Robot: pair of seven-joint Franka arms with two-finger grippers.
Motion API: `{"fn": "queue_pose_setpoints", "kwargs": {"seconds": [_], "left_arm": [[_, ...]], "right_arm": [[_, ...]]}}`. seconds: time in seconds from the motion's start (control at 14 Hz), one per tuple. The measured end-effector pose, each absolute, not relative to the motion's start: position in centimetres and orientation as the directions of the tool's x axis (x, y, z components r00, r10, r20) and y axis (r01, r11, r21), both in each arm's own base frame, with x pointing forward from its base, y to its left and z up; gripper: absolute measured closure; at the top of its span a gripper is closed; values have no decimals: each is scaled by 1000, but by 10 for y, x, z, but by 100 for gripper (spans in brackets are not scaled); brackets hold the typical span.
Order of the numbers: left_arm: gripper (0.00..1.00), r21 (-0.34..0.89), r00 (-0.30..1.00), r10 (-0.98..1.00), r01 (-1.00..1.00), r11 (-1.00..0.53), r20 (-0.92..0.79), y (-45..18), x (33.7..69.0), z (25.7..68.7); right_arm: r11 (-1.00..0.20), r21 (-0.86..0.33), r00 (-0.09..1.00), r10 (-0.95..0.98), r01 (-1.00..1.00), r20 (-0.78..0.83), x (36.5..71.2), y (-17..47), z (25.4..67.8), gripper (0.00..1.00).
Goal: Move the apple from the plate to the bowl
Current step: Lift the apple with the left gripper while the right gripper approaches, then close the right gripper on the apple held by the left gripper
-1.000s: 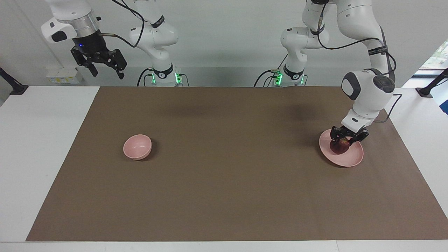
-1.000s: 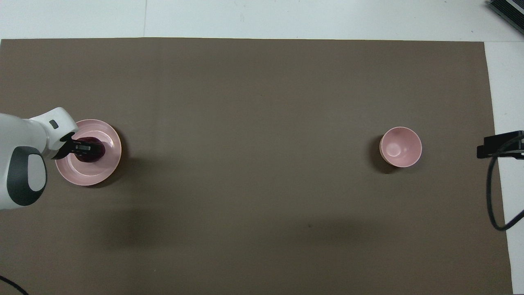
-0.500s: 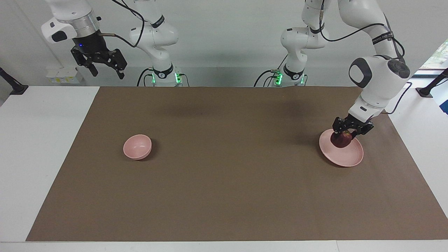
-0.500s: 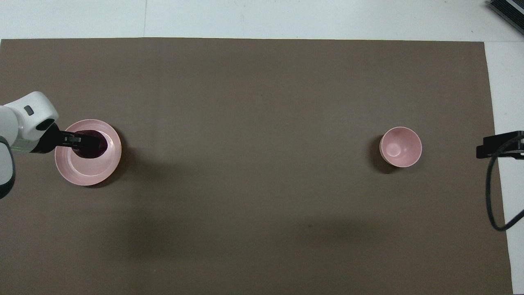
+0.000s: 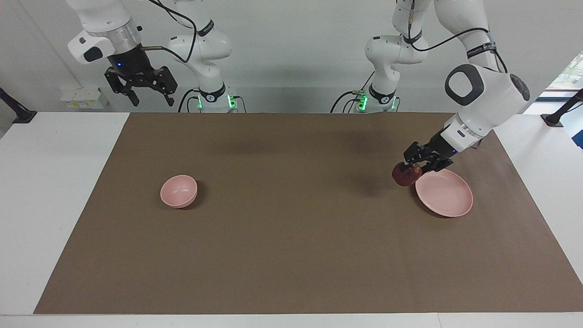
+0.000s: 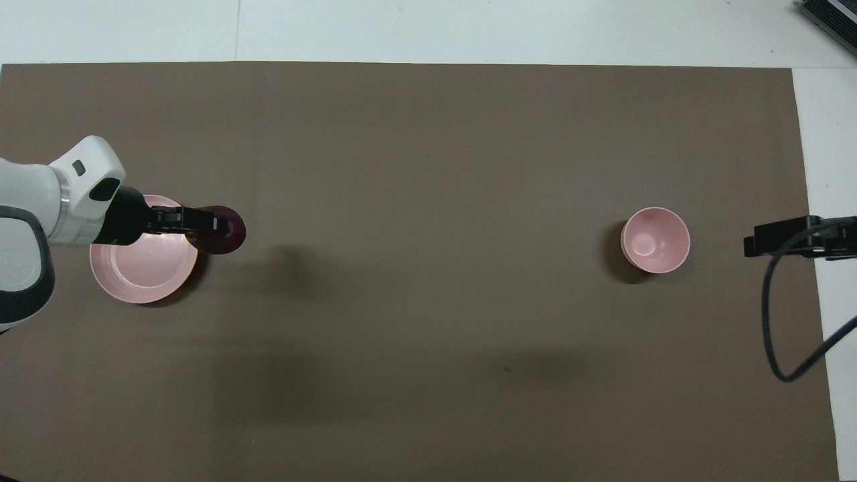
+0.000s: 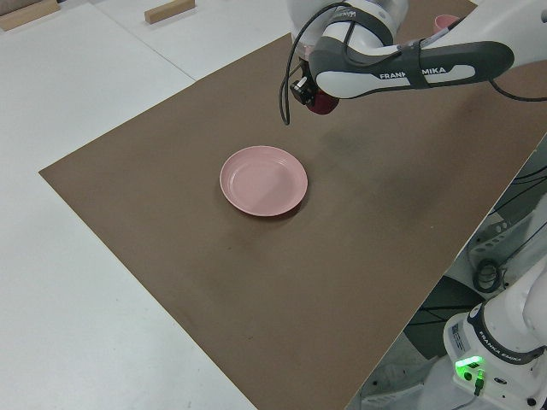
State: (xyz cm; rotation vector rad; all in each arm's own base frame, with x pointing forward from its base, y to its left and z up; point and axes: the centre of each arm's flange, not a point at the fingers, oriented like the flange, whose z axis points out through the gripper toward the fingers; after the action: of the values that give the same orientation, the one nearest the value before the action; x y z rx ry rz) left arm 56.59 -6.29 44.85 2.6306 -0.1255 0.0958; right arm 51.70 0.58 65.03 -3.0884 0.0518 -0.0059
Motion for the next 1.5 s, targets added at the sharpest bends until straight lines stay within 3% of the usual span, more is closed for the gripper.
{"fn": "queue_pose_setpoints", "kwargs": {"seconds": [0.36, 0.71, 1.07, 1.5], "left_arm": [[33, 660, 997, -33, -75, -748, 75, -120, 560, 456], [33, 786, 998, -26, -55, -615, 50, -180, 548, 466], [33, 853, 999, -40, -44, -520, 27, -225, 532, 477], [33, 866, 999, -26, -32, -499, 22, -253, 517, 480]], "right_arm": [[-989, -135, 998, -59, -59, -1, 528, 34, 608, 0], [-888, -257, 925, -365, -381, -107, 535, 140, 567, 0], [-678, -308, 743, -582, -667, -330, 547, 204, 527, 0], [-303, -254, 393, -639, -919, -661, 569, 226, 496, 0]]}}
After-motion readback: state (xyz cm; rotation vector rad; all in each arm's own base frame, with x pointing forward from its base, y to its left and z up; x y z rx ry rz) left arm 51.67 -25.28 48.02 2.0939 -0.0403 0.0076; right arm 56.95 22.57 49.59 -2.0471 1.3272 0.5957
